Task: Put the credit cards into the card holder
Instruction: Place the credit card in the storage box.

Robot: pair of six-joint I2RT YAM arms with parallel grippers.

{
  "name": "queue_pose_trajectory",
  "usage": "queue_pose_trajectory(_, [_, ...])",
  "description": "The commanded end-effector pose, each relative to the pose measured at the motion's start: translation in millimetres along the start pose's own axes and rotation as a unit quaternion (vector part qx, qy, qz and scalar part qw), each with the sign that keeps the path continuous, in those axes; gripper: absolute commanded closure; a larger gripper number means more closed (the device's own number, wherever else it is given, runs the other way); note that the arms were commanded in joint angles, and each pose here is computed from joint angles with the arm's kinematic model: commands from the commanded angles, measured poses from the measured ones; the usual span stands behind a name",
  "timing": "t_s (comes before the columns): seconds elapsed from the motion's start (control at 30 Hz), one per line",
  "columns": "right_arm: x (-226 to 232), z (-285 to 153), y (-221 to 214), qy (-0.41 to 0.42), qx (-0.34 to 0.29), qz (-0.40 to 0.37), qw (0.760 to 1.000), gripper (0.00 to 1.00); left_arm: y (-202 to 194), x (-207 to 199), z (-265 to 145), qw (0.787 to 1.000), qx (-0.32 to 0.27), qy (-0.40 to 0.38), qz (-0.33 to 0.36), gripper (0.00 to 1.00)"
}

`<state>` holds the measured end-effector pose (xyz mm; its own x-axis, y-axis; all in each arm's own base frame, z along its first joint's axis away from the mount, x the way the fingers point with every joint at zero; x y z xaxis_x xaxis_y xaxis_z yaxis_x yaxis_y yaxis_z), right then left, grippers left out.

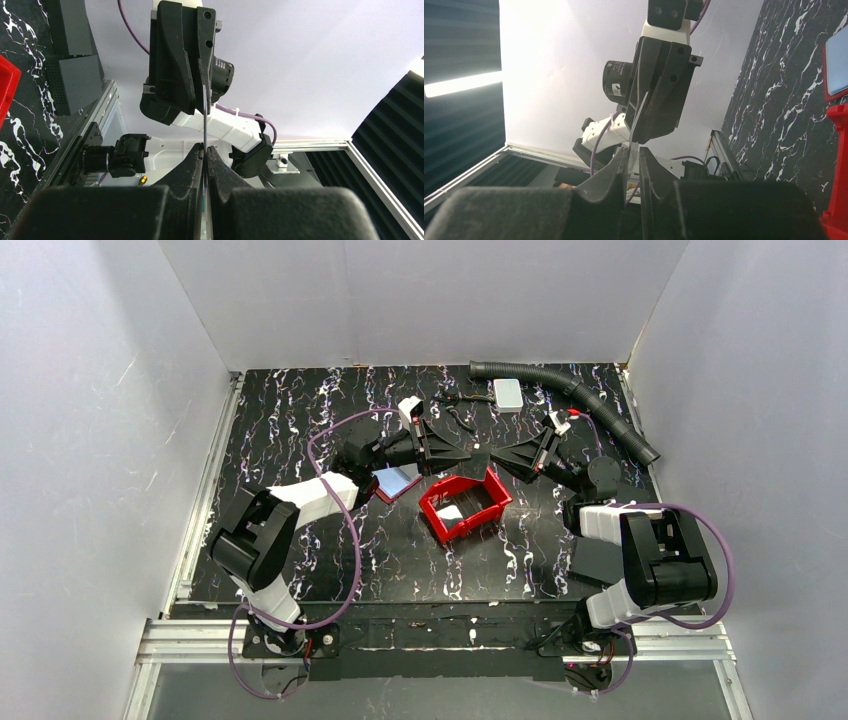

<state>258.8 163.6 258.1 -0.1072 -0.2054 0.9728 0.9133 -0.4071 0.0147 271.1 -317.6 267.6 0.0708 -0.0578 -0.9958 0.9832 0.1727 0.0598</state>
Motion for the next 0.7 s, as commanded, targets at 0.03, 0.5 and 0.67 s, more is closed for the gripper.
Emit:
queue_pose_trajectory(0.03, [10.4, -0.9, -5.5, 0.029, 0.008, -0.045, 0.999, 0.79, -1.8, -10.4, -0.6, 1.000, 0.001, -0.022, 0.017, 1.00])
queue_pose_trajectory(0.5, [6.2, -1.5, -6.9, 0.027, 0.006, -0.038, 0.999, 0.81, -2.4, -16.4, -1.6, 0.999, -0.003, -0.031, 0.021, 1.00])
queue_pose_trajectory(0.67, [6.9, -1.7, -7.2, 0.031, 0.006, -0.038, 0.999, 0.79, -2.2, -17.2, -1.2, 0.999, -0.003, -0.035, 0.020, 1.00])
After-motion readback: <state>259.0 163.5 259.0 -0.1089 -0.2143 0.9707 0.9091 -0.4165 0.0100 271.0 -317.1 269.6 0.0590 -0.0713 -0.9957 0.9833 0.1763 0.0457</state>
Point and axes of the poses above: each gripper's point midway between its finger pads, its own z axis out along the fingers, its own x axis along the line the jaws close on, y = z × x, the point moved 5 cm from there along -z, back along the fingers, and after that the axes turned 5 degrees about z, right-handed, at the moved point
